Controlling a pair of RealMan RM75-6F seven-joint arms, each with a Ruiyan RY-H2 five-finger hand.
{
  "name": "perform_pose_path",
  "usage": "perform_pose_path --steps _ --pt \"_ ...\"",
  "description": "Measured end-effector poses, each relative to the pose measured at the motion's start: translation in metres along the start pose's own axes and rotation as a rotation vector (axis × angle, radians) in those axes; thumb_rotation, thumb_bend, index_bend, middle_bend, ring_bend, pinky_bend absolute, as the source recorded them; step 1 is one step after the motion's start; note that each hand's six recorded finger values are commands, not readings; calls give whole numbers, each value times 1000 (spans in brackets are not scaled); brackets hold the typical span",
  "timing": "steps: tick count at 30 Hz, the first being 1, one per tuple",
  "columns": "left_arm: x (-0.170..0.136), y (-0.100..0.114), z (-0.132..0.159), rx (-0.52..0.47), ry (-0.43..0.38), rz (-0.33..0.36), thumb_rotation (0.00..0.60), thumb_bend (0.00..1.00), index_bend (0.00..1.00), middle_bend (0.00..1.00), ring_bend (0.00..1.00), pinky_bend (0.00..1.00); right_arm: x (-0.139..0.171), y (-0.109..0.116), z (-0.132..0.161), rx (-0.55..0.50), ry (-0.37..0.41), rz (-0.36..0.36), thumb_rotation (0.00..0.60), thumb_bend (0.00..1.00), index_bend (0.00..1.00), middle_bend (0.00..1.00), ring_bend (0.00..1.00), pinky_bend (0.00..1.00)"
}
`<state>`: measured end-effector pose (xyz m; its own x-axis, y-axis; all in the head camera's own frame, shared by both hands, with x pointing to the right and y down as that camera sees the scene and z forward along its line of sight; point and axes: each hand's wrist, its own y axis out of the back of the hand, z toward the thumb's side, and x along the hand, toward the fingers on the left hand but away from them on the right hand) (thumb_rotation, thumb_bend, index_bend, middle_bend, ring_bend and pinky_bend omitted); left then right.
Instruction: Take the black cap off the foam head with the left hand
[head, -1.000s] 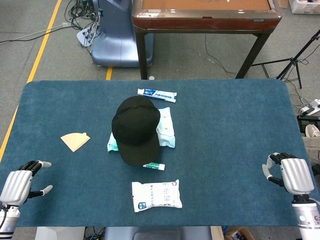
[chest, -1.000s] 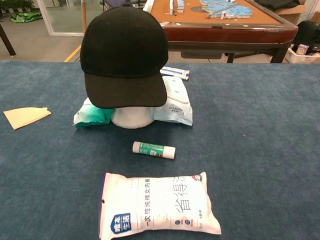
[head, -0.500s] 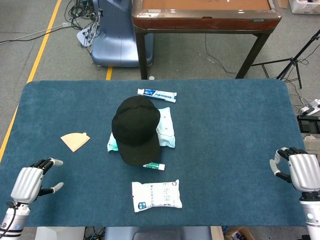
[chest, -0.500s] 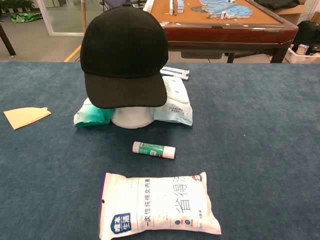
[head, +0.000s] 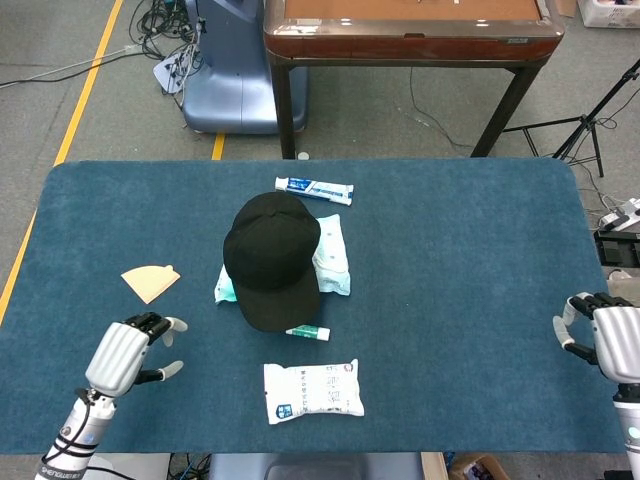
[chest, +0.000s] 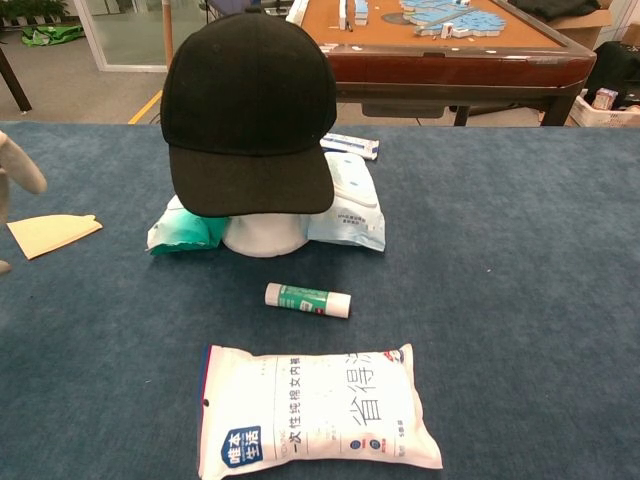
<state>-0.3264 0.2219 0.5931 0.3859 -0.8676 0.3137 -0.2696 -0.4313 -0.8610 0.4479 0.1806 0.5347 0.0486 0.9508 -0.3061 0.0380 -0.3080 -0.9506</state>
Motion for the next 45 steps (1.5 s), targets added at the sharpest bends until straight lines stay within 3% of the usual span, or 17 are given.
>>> perform_pose_path --steps 6,15,24,45 --pt "20 -12 26 -39 -75 -31 600 8 339 622 413 524 -2 8 0 8 0 -20 600 440 748 600 510 563" --pt "46 -22 58 -58 -143 2 600 0 341 672 433 513 -1 8 -9 4 -24 -16 600 440 748 600 510 563" --pt "70 -24 79 -16 -171 81 600 0 360 716 464 512 1 6 -14 -6 -30 -7 600 440 748 600 510 563" --pt "94 -43 107 -1 -203 105 600 0 371 734 478 513 3 10 -20 -14 -35 -16 600 440 748 600 510 563"
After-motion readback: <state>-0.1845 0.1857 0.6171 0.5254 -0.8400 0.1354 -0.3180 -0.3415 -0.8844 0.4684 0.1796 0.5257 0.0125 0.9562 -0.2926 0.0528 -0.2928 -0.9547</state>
